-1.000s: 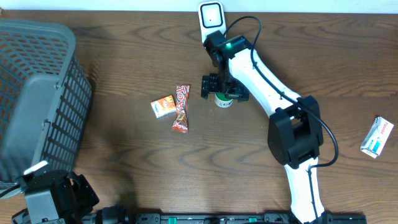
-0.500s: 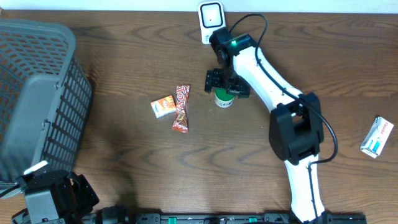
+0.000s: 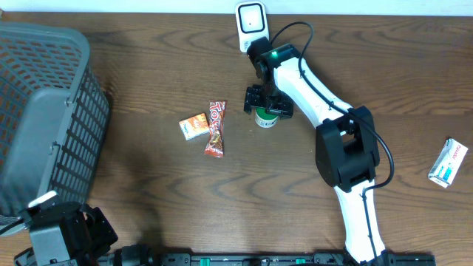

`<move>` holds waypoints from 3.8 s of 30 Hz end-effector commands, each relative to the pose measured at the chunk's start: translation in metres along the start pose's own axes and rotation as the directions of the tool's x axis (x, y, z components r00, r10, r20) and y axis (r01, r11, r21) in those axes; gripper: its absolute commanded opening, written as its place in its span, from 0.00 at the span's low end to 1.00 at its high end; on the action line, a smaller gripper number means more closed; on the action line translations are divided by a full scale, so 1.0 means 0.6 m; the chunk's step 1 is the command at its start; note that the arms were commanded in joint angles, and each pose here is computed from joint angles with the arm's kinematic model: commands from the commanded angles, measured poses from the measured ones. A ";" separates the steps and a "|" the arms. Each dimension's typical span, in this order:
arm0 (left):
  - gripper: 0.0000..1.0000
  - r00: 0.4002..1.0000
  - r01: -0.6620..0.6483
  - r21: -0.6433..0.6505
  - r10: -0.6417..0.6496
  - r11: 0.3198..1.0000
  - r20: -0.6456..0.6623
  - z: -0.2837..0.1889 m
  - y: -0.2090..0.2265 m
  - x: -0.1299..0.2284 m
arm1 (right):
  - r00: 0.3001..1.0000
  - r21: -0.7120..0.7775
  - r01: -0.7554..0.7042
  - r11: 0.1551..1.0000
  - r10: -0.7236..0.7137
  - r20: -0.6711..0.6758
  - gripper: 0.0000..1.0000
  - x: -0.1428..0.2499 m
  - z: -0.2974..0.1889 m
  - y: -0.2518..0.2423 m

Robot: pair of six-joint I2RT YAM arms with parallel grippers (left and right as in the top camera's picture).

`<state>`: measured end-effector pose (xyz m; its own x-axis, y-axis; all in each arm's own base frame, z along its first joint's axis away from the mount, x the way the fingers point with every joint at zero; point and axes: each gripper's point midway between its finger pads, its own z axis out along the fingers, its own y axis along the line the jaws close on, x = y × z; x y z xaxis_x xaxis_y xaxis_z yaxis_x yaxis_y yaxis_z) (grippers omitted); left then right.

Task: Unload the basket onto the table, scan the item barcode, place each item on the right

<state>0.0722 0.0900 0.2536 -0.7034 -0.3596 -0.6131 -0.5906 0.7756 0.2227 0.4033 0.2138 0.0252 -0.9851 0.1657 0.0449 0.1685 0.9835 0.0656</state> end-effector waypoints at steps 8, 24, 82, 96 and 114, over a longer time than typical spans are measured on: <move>0.95 1.000 0.013 -0.015 -0.013 1.000 0.005 -0.001 0.005 0.000 | 0.999 0.019 -0.017 1.000 0.017 -0.034 0.80 0.003 0.032 0.000; 0.95 1.000 0.013 -0.015 -0.013 1.000 0.005 -0.001 0.005 0.000 | 0.996 0.027 -0.018 0.999 0.020 -0.087 0.54 0.022 0.049 0.002; 0.95 1.000 0.013 -0.015 -0.013 1.000 0.005 -0.001 0.005 0.000 | 0.709 -0.037 0.461 0.887 -0.342 0.617 0.55 -0.209 -0.196 0.162; 0.95 1.000 0.013 -0.015 -0.013 1.000 0.005 -0.001 0.005 0.000 | 0.455 0.021 0.416 0.909 -0.228 0.860 0.51 -0.382 -0.191 0.167; 0.95 1.000 0.013 -0.015 -0.013 1.000 0.005 -0.001 0.005 0.000 | 0.281 0.099 0.386 0.917 -0.219 0.934 0.45 -0.427 -0.217 0.172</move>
<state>0.0721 0.0899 0.2536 -0.7036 -0.3596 -0.6128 -0.5906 0.7756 0.2229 0.6745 0.2682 0.1358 -0.3823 -0.0667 -0.9216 -0.2489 0.9679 0.0332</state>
